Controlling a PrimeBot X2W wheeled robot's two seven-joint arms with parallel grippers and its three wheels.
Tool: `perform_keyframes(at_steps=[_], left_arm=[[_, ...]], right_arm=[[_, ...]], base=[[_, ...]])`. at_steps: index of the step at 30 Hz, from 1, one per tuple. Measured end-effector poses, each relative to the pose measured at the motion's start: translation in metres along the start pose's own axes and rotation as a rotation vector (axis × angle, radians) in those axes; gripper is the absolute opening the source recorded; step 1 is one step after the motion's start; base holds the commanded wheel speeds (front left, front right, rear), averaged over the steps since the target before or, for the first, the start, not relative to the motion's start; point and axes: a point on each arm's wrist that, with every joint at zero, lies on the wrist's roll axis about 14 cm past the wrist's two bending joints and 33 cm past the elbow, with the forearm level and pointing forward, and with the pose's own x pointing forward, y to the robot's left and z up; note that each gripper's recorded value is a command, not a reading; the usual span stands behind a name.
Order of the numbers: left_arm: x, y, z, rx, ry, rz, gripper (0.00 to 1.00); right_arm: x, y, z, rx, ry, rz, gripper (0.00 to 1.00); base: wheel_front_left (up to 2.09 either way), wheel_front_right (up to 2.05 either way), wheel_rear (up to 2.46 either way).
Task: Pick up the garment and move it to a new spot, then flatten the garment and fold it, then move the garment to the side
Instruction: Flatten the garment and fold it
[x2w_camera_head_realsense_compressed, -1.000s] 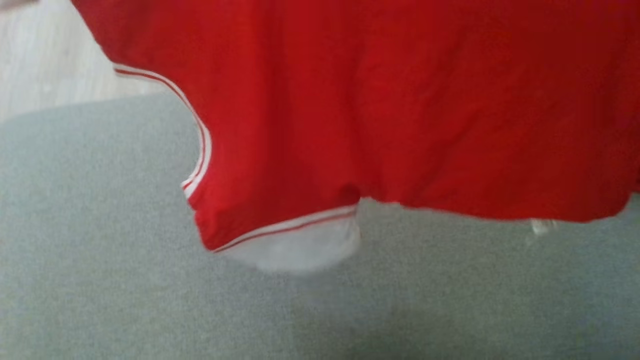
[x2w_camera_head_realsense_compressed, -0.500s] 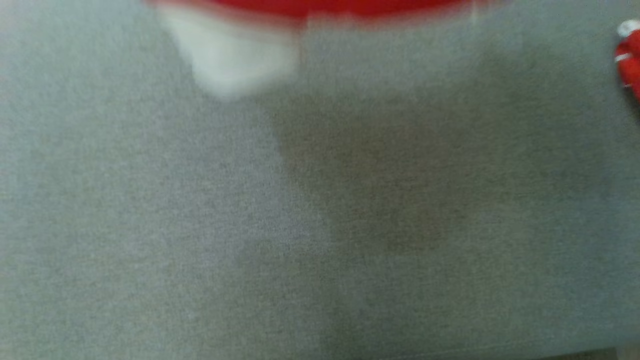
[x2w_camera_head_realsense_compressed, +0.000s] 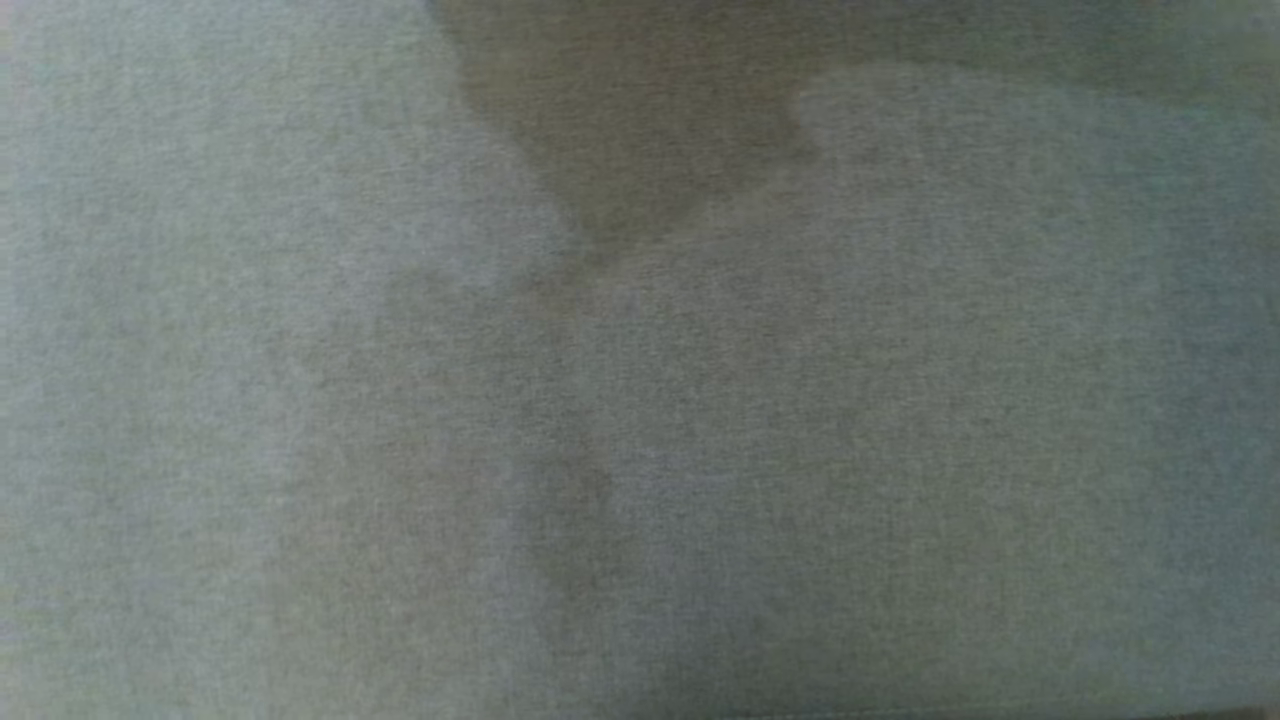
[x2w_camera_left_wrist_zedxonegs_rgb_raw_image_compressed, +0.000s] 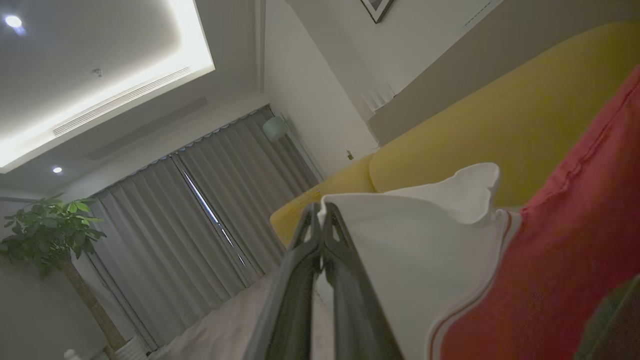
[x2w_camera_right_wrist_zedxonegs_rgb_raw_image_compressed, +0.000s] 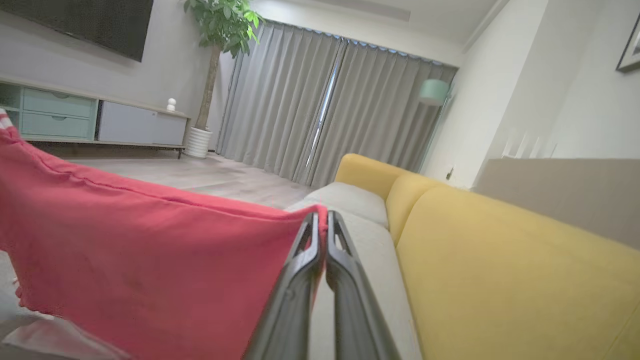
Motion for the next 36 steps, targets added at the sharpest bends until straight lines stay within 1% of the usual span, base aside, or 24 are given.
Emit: perform_keyframes(at_steps=[2,5,8,9,10,17,23,29,33,36], left_arm=[[-0.021,-0.011,-0.017,-0.033,0.044,-0.014,0.0],[-0.048,-0.021,-0.025,-0.064,0.079,-0.024,0.0],[-0.075,-0.025,-0.027,-0.09,0.105,-0.022,0.0],[-0.075,-0.025,-0.027,-0.09,0.105,-0.022,0.0],[-0.085,-0.029,-0.029,-0.103,0.121,-0.027,0.0],[-0.165,-0.071,-0.04,-0.21,0.263,-0.065,0.0],[-0.229,-0.105,-0.032,-0.314,0.367,-0.061,0.0],[-0.288,-0.141,-0.015,-0.371,0.452,-0.082,0.0],[-0.325,-0.159,-0.005,-0.418,0.522,-0.08,0.0],[-0.334,-0.167,0.0,-0.437,0.538,-0.096,0.0]], right_arm=[[-0.013,0.01,-0.02,0.035,0.044,0.012,0.0],[-0.034,0.013,-0.034,0.073,0.088,0.008,0.0],[-0.054,0.013,-0.037,0.105,0.109,-0.004,0.0],[-0.054,0.013,-0.037,0.105,0.109,-0.004,0.0],[-0.061,0.016,-0.038,0.118,0.117,-0.001,0.0],[-0.128,0.031,-0.046,0.202,0.2,-0.003,0.0],[-0.19,0.045,-0.046,0.247,0.268,-0.006,0.0],[-0.247,0.055,-0.042,0.279,0.32,-0.025,0.0],[-0.286,0.069,-0.043,0.301,0.367,-0.026,0.0],[-0.298,0.073,-0.048,0.303,0.396,-0.026,0.0]], base=[[0.0,0.0,0.0],[0.0,0.0,0.0],[0.0,0.0,0.0],[0.0,0.0,0.0],[0.0,0.0,0.0],[0.0,0.0,0.0],[0.0,0.0,0.0],[0.0,0.0,0.0],[0.0,0.0,0.0],[0.0,0.0,0.0]])
